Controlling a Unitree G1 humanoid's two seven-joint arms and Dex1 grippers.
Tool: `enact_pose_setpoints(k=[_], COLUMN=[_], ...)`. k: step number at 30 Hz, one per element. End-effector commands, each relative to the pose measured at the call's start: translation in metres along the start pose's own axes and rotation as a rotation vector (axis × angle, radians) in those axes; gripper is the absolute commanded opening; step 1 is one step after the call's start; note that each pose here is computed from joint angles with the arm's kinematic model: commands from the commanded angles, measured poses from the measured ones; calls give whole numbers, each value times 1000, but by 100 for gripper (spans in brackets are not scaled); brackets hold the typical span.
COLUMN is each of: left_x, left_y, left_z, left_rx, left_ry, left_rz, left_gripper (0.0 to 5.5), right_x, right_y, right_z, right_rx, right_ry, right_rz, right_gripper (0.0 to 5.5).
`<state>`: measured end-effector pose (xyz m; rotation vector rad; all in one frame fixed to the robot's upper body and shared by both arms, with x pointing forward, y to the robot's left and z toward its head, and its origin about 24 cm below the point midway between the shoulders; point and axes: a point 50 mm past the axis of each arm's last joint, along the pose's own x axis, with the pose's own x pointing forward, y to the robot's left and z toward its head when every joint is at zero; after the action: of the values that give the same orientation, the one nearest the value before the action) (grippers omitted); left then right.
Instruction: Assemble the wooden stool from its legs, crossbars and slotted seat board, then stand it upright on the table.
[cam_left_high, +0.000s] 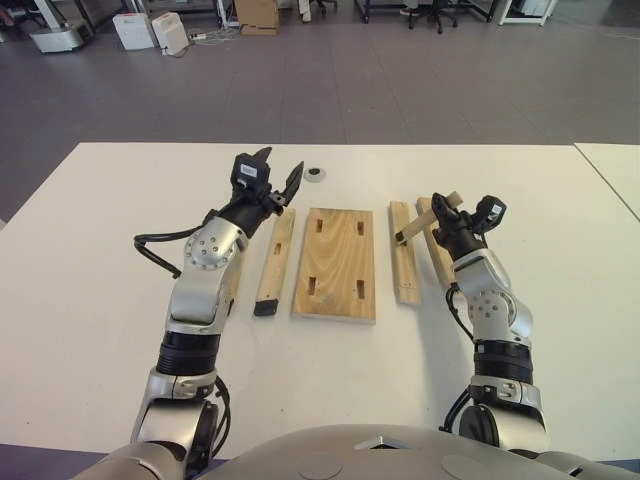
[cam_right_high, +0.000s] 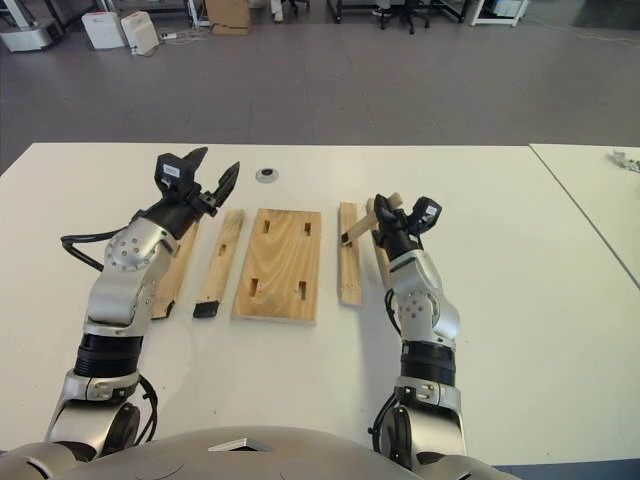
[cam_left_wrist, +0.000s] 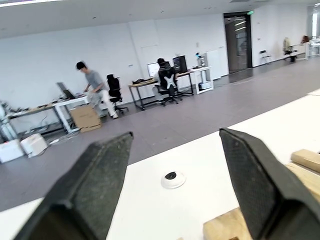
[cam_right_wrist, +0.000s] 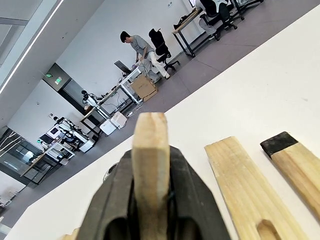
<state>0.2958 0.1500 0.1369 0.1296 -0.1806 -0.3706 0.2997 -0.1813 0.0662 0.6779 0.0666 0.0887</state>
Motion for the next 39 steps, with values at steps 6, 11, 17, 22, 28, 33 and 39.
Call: enact_pose_setpoints(k=[6,11,17,22,28,33,39], left_x=[-9,-11,-11,-12,-11,-12,-11], left_y=[10,10,7,6,3,0,-4], left_z=[-12,-13,-16,-17,-19,-21,-22], left_rx=[-49,-55,-63,-68,-70,-66,-67], left_ry=[54,60,67,72,74,80,86], left_rz=[75,81,74,72,63,58,57], left_gripper=[318,318,318,318,318,318,318], right_x=[-10,-13,-8,-16,-26,-58,-39], right_y=[-4,-4,-11,-19,-21,-65,-40], right_z=[-4,10,1,-7,-21,-65,-43], right_rx=[-76,-46,-92,-217,-529,-667,-675], right_ry=[-10,-84,-30,19,155,344,176], right_rz=[-12,22,11,-45,35,91,191], right_gripper=[40,40,40,40,40,40,40])
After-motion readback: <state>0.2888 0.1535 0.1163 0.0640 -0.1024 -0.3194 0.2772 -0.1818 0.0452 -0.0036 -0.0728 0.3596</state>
